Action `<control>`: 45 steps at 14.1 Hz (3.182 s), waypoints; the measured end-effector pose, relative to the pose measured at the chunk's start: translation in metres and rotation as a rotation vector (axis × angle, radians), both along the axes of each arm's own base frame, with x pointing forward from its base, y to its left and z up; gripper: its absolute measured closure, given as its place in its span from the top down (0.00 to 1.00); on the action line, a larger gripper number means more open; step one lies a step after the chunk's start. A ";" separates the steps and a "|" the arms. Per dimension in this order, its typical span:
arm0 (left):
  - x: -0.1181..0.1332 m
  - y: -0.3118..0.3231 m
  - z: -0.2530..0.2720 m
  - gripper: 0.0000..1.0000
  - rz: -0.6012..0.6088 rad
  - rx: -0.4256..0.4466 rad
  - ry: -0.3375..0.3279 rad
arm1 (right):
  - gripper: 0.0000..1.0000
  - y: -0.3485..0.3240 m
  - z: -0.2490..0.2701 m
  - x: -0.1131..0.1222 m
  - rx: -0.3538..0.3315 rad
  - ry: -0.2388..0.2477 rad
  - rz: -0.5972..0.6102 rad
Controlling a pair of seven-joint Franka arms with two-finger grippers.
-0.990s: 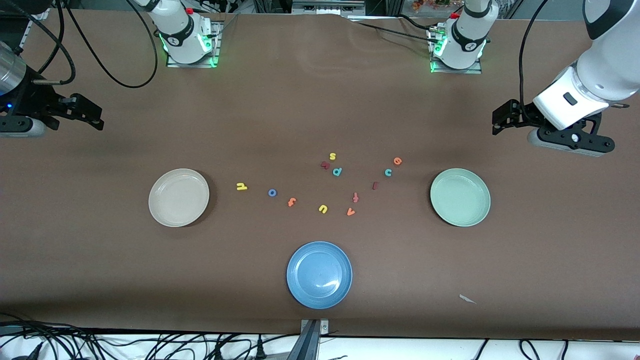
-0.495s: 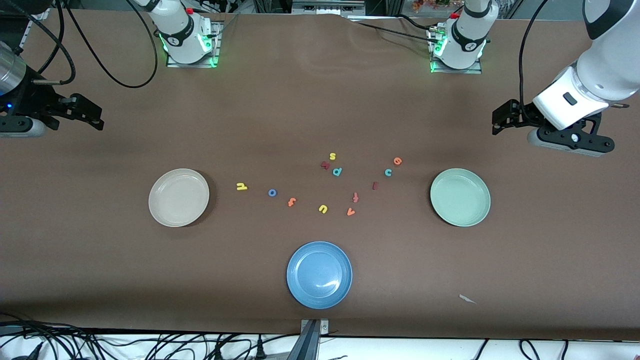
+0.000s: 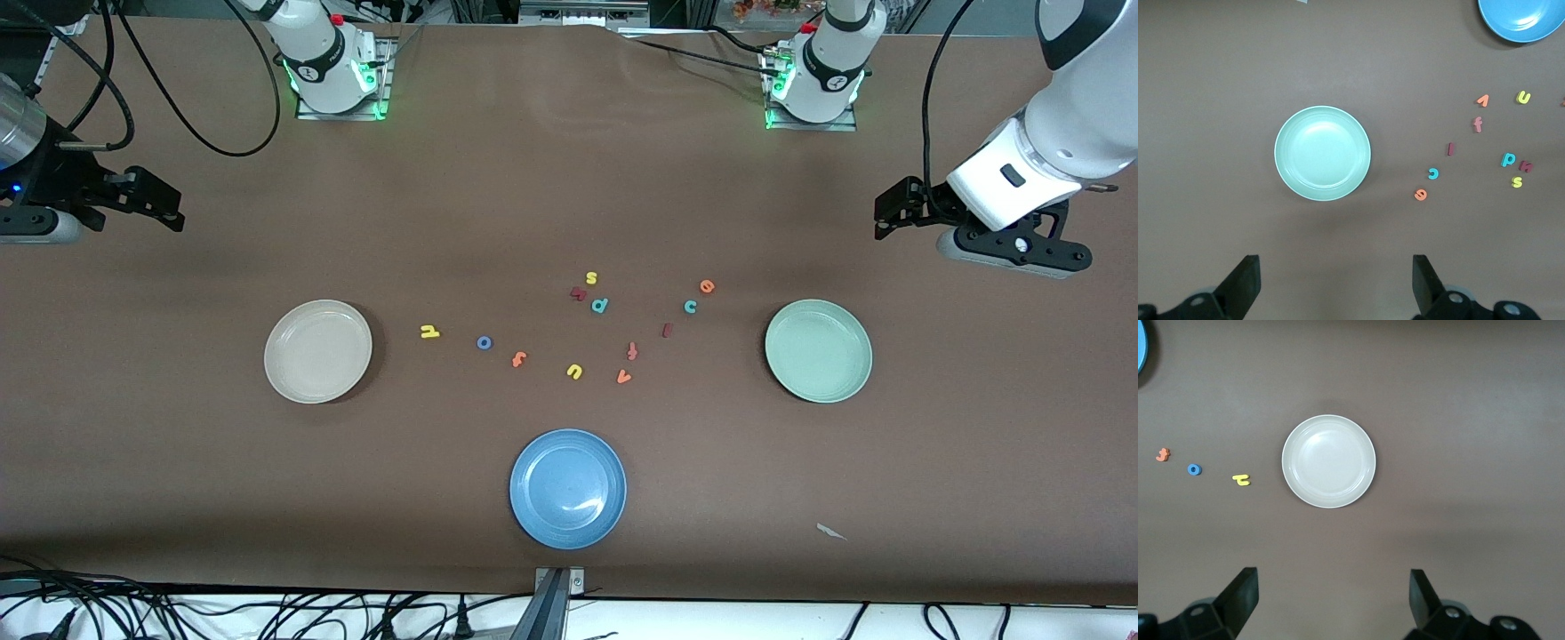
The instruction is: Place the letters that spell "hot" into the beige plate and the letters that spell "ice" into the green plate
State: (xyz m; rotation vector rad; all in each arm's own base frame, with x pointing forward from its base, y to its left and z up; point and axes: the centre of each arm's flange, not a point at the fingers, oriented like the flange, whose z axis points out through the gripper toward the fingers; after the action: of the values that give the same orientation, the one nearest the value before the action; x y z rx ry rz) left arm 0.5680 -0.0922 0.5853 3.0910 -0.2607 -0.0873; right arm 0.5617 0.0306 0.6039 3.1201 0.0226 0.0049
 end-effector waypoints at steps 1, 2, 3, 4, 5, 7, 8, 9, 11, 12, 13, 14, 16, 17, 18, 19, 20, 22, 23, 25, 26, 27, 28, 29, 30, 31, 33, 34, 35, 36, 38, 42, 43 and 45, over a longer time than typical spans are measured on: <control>0.000 0.000 0.000 1.00 0.000 0.000 0.000 | 1.00 0.000 0.000 0.000 0.000 0.000 0.000; 0.000 0.000 0.000 1.00 0.000 0.000 0.000 | 1.00 0.000 0.000 0.000 0.000 0.000 0.000; 0.000 0.000 0.000 1.00 0.000 0.000 0.000 | 1.00 0.000 0.000 0.000 0.000 0.000 0.000; 0.000 0.000 0.000 1.00 0.000 0.000 0.000 | 1.00 0.000 0.000 0.000 0.000 0.000 0.000; 0.000 0.000 0.000 1.00 0.000 0.000 0.000 | 1.00 0.000 0.000 0.000 0.000 0.000 0.000; 0.000 0.000 0.000 1.00 0.000 0.000 0.000 | 1.00 0.000 0.000 0.000 0.000 0.000 0.000; 0.000 0.000 0.000 1.00 -0.001 0.000 0.000 | 1.00 0.000 0.000 0.000 0.000 0.000 0.000; 0.000 -0.002 0.000 1.00 -0.003 0.000 0.000 | 1.00 0.000 0.000 0.000 0.000 0.000 0.000; -0.002 -0.009 0.000 1.00 -0.016 -0.001 0.000 | 1.00 0.000 0.000 0.000 0.000 0.000 0.000; -0.003 -0.015 0.000 1.00 -0.026 -0.001 -0.001 | 1.00 0.000 0.000 0.000 0.000 0.000 0.000; -0.003 -0.019 0.001 1.00 -0.034 -0.001 -0.001 | 1.00 0.000 0.000 0.000 -0.001 0.000 0.000; -0.004 -0.021 0.001 1.00 -0.038 -0.002 -0.001 | 1.00 0.000 0.000 0.000 -0.001 0.000 0.000; -0.004 -0.021 0.001 1.00 -0.037 -0.002 -0.001 | 1.00 0.000 0.000 0.000 -0.001 0.000 0.000; -0.003 -0.021 0.000 1.00 -0.037 -0.002 0.000 | 1.00 0.000 0.000 0.000 -0.001 0.000 0.000; -0.003 -0.020 -0.002 1.00 -0.036 -0.002 0.003 | 1.00 0.000 0.000 0.000 -0.001 0.000 0.000; -0.001 -0.021 -0.004 1.00 -0.036 -0.002 0.003 | 1.00 0.000 0.000 0.000 -0.001 0.000 0.000; 0.002 -0.021 -0.006 1.00 -0.035 -0.005 -0.006 | 1.00 0.000 0.000 0.000 -0.001 0.000 0.000; 0.009 -0.022 -0.011 1.00 -0.034 -0.011 -0.024 | 1.00 0.000 0.000 0.000 -0.001 0.000 0.000; 0.013 -0.022 -0.016 1.00 -0.034 -0.013 -0.027 | 1.00 0.000 0.000 0.000 -0.001 0.000 0.000; 0.024 -0.025 -0.030 1.00 -0.035 -0.022 -0.043 | 1.00 0.000 0.000 0.000 -0.001 0.000 0.000; 0.031 -0.026 -0.037 1.00 -0.035 -0.027 -0.053 | 1.00 0.000 0.000 0.000 -0.001 0.000 0.000; 0.036 -0.027 -0.045 1.00 -0.033 -0.031 -0.060 | 1.00 0.000 0.000 0.000 -0.001 0.000 0.000; 0.041 -0.027 -0.051 1.00 -0.032 -0.034 -0.066 | 1.00 0.000 0.000 0.000 -0.001 0.000 0.000; 0.046 -0.028 -0.056 1.00 -0.031 -0.038 -0.076 | 1.00 0.000 0.000 0.000 -0.001 0.000 0.000; 0.049 -0.028 -0.060 1.00 -0.031 -0.041 -0.085 | 1.00 0.000 0.000 0.000 -0.001 0.000 0.000; 0.051 -0.029 -0.062 1.00 -0.031 -0.043 -0.088 | 1.00 0.000 0.000 0.000 -0.001 0.000 0.000; 0.053 -0.032 -0.068 1.00 -0.035 -0.044 -0.082 | 1.00 0.000 -0.001 0.000 -0.001 0.000 0.000; 0.054 -0.036 -0.074 1.00 -0.041 -0.045 -0.078 | 1.00 0.000 0.000 0.000 -0.001 0.000 0.000; 0.058 -0.043 -0.082 1.00 -0.051 -0.049 -0.079 | 1.00 0.000 -0.001 0.001 -0.001 0.000 0.000; 0.061 -0.055 -0.095 1.00 -0.067 -0.053 -0.074 | 1.00 0.000 -0.001 0.001 -0.001 0.000 0.000; 0.065 -0.084 -0.130 1.00 -0.107 -0.059 -0.044 | 1.00 0.001 -0.003 0.002 -0.001 0.003 0.002; 0.069 -0.116 -0.185 1.00 -0.146 -0.064 0.007 | 1.00 0.002 -0.004 0.003 -0.001 0.002 0.003; 0.069 -0.121 -0.190 1.00 -0.153 -0.066 0.005 | 1.00 0.002 -0.005 0.003 -0.001 0.003 0.003; 0.064 -0.143 -0.199 1.00 -0.150 -0.068 0.005 | 1.00 0.002 -0.010 0.006 -0.001 0.012 0.003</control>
State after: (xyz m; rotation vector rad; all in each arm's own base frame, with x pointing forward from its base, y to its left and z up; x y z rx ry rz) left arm 0.6325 -0.2348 0.3865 2.9995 -0.4839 -0.0883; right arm 0.5677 0.0323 0.5934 3.1195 0.0281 -0.0132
